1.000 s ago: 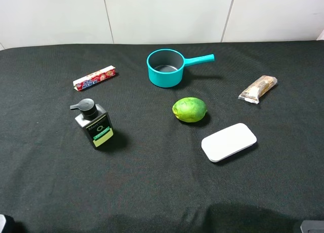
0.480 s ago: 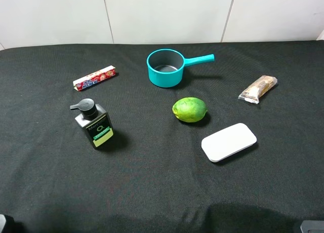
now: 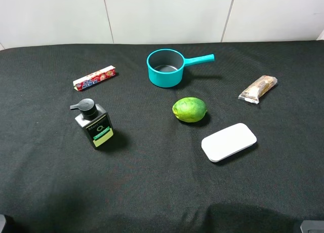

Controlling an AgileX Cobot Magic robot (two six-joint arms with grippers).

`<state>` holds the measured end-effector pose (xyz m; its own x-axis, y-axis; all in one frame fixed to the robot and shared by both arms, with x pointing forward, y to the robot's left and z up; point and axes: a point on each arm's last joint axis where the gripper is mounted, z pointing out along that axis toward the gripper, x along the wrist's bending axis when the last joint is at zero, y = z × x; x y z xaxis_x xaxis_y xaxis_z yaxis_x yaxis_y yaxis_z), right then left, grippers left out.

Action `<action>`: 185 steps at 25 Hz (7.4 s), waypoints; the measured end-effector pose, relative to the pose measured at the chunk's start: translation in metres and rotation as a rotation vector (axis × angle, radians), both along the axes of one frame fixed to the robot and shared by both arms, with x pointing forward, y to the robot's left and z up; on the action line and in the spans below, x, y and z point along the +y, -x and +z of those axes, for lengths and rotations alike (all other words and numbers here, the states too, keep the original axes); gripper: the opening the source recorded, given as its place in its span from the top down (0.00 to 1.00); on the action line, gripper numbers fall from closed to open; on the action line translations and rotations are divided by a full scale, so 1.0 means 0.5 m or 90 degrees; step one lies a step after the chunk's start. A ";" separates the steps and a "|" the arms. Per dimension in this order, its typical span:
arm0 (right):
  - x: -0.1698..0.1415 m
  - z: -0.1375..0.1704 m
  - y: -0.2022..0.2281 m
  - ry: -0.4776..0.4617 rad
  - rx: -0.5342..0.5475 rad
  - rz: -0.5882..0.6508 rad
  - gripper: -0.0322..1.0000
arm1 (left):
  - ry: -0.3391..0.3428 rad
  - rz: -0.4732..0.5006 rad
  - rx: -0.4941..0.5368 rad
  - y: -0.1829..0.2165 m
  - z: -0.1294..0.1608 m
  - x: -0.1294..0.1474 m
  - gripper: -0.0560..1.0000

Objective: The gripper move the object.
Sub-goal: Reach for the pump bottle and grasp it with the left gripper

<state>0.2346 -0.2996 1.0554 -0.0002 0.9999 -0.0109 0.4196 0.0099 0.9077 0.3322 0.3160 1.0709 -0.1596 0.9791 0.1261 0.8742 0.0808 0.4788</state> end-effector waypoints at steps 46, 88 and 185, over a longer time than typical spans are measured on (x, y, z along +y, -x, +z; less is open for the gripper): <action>0.000 0.000 0.000 -0.001 0.000 0.000 0.30 | -0.066 -0.206 0.227 -0.459 -0.102 -0.051 0.09; 0.001 0.000 0.000 -0.002 0.000 0.001 0.30 | -0.050 -0.517 0.301 -0.336 -0.108 -0.371 0.09; 0.002 0.000 0.000 -0.007 0.000 0.005 0.30 | -0.053 -0.548 0.317 -0.298 -0.272 -0.374 0.22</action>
<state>0.2346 -0.2986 1.0554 -0.0075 1.0000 0.0000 0.4196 0.0031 0.9077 0.4812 0.1288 0.9349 0.6896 0.7218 0.0586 0.7223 -0.6914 0.0168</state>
